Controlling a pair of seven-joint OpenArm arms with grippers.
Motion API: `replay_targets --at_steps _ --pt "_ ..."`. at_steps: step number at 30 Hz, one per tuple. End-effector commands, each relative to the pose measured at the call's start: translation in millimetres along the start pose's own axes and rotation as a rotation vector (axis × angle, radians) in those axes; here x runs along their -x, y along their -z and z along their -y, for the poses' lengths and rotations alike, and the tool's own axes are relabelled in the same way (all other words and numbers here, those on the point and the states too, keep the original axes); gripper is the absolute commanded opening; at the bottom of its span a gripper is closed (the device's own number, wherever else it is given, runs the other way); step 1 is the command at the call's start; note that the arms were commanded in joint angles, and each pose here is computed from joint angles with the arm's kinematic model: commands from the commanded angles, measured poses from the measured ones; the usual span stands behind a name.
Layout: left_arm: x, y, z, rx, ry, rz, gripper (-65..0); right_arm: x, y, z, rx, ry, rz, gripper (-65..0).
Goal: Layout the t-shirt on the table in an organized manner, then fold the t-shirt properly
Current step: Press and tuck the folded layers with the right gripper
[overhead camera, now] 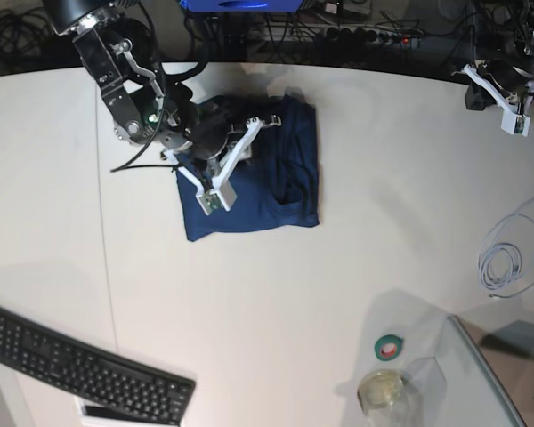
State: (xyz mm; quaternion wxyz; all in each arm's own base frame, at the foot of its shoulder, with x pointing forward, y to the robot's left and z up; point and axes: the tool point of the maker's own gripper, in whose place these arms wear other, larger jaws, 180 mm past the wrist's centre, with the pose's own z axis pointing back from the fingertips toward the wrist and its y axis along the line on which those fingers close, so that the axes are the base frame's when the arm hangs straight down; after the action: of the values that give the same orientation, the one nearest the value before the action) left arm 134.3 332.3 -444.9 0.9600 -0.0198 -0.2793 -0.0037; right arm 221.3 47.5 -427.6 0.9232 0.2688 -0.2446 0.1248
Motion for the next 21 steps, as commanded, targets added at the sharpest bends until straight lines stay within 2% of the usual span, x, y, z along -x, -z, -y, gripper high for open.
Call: replay_targets --at_steps 1,3,5,9,11,14,21 --pt "-10 -5 -7 -0.014 0.016 0.028 -65.0 -20 -4 -11 -0.036 -0.029 0.065 -39.6" --pt "-11 -4 -6 -0.012 0.016 0.029 -65.0 -12 -5 -18 -0.05 -0.065 0.049 -34.7" --pt "-10 -4 -6 -0.011 0.014 0.029 -65.0 -9 -6 -33 -0.067 -0.119 0.063 -34.5" --pt "-10 -4 -6 -0.011 0.014 0.029 -65.0 -4 -1 -47 0.02 -0.264 0.093 -34.4" --pt "-9 -4 -6 -0.012 0.015 0.025 -65.0 -4 3 -52 0.033 -0.339 0.094 -34.4" --pt "-5 -5 -6 -0.012 0.012 0.016 -65.0 -17 11 -59 0.037 -0.357 0.114 -34.4" --pt "13 0 -13 -0.018 -0.031 -0.025 -65.0 -33 29 -54 0.064 -0.366 0.109 -34.4"
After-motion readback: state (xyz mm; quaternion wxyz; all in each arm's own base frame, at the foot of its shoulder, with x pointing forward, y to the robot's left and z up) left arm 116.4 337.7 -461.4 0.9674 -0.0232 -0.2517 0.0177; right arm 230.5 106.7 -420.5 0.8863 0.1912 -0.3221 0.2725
